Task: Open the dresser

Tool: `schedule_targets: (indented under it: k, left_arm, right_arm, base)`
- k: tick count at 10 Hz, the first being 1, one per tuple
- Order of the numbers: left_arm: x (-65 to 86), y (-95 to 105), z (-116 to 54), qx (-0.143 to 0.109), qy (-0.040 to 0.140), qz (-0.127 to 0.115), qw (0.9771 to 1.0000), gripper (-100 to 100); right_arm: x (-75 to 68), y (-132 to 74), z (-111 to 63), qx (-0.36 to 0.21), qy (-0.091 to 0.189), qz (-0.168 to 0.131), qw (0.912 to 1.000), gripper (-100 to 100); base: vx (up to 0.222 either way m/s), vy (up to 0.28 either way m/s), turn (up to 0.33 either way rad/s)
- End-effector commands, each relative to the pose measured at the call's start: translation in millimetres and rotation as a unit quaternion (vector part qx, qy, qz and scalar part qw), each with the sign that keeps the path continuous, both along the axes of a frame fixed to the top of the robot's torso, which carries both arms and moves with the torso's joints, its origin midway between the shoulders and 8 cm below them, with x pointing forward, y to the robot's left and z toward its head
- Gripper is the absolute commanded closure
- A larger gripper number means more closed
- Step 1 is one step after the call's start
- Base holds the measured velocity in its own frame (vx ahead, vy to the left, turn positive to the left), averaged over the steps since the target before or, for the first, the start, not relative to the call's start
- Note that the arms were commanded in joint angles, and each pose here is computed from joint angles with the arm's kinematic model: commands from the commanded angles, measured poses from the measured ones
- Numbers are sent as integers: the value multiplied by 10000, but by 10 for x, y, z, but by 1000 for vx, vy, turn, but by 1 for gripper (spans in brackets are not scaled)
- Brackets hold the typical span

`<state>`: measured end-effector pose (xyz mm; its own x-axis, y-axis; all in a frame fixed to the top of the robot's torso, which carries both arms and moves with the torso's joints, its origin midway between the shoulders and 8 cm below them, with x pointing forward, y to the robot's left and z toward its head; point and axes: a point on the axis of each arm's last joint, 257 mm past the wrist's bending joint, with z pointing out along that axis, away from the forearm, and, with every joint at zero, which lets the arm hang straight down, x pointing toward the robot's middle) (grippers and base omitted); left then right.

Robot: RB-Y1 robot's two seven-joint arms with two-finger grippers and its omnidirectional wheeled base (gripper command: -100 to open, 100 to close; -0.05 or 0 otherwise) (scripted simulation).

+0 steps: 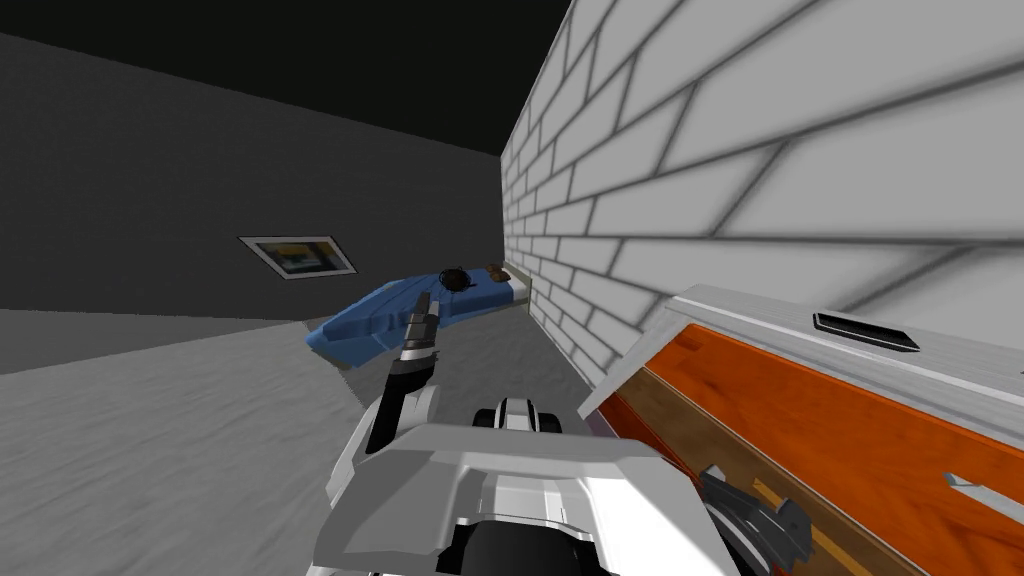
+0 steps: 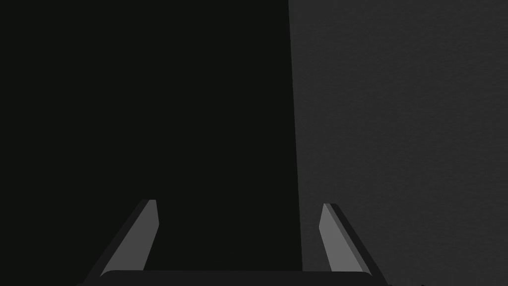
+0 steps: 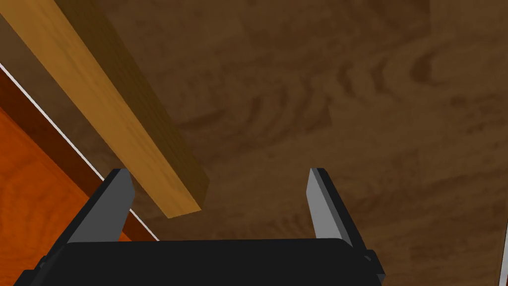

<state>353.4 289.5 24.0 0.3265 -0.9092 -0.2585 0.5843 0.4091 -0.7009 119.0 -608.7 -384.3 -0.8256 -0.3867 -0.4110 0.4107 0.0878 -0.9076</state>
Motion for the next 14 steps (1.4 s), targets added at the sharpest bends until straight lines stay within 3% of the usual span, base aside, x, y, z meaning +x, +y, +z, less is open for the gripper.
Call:
schedule_targets:
  k: [1,8,10,11,12,14]
  left_arm:
    - [0,0,0,0,1,0,10000,0]
    - [-1,2,-2,1,3,2,10000,0]
    - [-1,1,-1,1,2,1,10000,0]
    - [-1,2,-2,1,3,2,10000,0]
    - [-1,1,-1,1,1,1,10000,0]
    - [0,1,-1,0,1,1,10000,0]
  right_arm:
    - [-107,-95,-29,49,-10,-331,9994,-100]
    - [-248,-405,21,-55,-20,-1311,9913,-100]
    - [-358,-433,-20,13,-9,-1504,9886,-100]
    - [-343,-489,26,-37,-40,-1720,9851,-100]
    - [-442,-511,-4,2,-10,-1885,9821,-100]
    - [-503,-574,27,-28,-6,-2222,9750,-100]
  base:
    - [-87,-46,112]
    - [-136,-15,278]
    - [-121,-1,231]
    - [-169,-7,373]
    - [-185,-8,388]
    - [-219,19,483]
